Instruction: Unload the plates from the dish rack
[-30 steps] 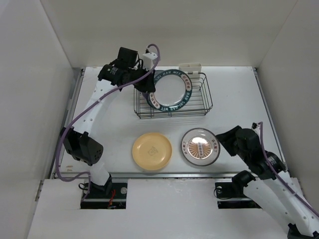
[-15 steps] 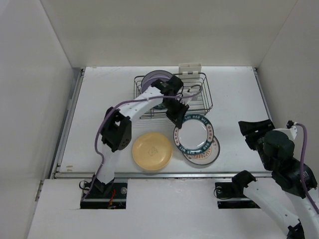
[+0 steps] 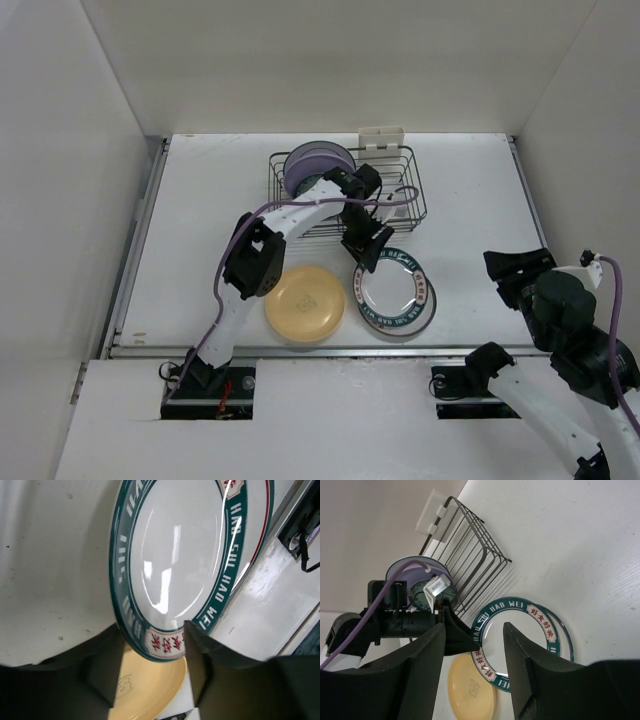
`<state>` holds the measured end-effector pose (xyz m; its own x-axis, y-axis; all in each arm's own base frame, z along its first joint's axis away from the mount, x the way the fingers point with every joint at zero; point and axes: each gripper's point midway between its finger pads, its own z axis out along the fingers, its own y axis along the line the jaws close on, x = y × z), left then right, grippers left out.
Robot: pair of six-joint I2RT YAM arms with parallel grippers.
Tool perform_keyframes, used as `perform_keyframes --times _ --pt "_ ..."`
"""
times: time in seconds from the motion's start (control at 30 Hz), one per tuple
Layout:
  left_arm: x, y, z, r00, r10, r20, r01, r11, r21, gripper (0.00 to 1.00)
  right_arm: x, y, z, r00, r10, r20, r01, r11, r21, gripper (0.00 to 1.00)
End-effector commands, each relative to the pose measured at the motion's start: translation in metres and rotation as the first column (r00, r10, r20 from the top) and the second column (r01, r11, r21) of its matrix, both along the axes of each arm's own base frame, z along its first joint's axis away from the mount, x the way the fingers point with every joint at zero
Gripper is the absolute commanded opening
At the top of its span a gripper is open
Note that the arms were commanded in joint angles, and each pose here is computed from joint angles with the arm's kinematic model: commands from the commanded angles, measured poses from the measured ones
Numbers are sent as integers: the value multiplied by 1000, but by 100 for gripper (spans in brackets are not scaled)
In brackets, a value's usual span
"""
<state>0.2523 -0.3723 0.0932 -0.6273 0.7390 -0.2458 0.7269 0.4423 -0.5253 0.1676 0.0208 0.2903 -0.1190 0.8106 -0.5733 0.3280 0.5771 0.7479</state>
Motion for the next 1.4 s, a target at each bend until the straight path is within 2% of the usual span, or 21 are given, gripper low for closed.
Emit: perform_keyframes --times 0.0,0.03,0.23,0.4,0.47,0.57,0.6,0.7,0.73,0.8,0.83,0.9,1.03,1.1,1.17,1.2,1.37 --pt "-4 -3 16 999 -33 14 34 999 -19 49 -3 -6 -3 1000 -13 0 13 999 -29 56" --pt "-6 -4 14 998 -51 32 51 999 -8 57 -3 -6 -3 1000 -13 0 13 999 -29 56" --pt "-28 0 17 983 -170 64 167 985 42 70 -3 -6 -3 1000 -13 0 13 999 -29 56" --pt "-40 -2 29 972 -222 74 221 975 27 73 0 0 -1 1000 16 1 -16 999 -33 56" --pt "-36 0 40 974 -197 114 194 980 38 73 4 3 -1 1000 27 -5 -27 999 -41 56" --pt "-12 7 75 963 -110 245 112 994 5 73 9 8 1 999 44 -1 -44 998 -51 56" --pt "-1 15 99 947 -45 317 53 998 -15 73 10 8 3 999 49 8 -49 997 -62 56" --pt "37 40 127 875 82 476 -68 997 -46 73 23 25 6 991 134 16 -131 984 -117 57" --pt "61 58 156 792 150 591 -124 989 -85 75 27 33 8 985 173 19 -169 978 -126 57" --pt "80 81 164 714 165 680 -159 985 -73 76 44 43 7 979 202 11 -197 964 -177 59" --pt "95 95 174 652 172 738 -195 979 -56 76 49 48 6 976 219 5 -214 958 -191 61" --pt "120 117 183 596 152 789 -221 975 -21 76 70 58 11 974 228 8 -221 951 -218 63" --pt "167 142 158 597 115 794 -276 959 68 74 109 78 28 963 269 18 -250 917 -310 64" --pt "185 150 135 625 101 774 -285 953 105 71 124 94 40 947 320 29 -292 897 -333 64" --pt "194 149 129 632 89 770 -265 958 107 68 145 110 30 935 354 -21 -338 872 -354 64" --pt "192 145 117 660 70 748 -237 964 119 66 149 118 28 923 383 -38 -370 856 -362 65" --pt "196 147 99 669 63 741 -229 965 125 62 167 136 5 899 423 -113 -434 826 -360 65"
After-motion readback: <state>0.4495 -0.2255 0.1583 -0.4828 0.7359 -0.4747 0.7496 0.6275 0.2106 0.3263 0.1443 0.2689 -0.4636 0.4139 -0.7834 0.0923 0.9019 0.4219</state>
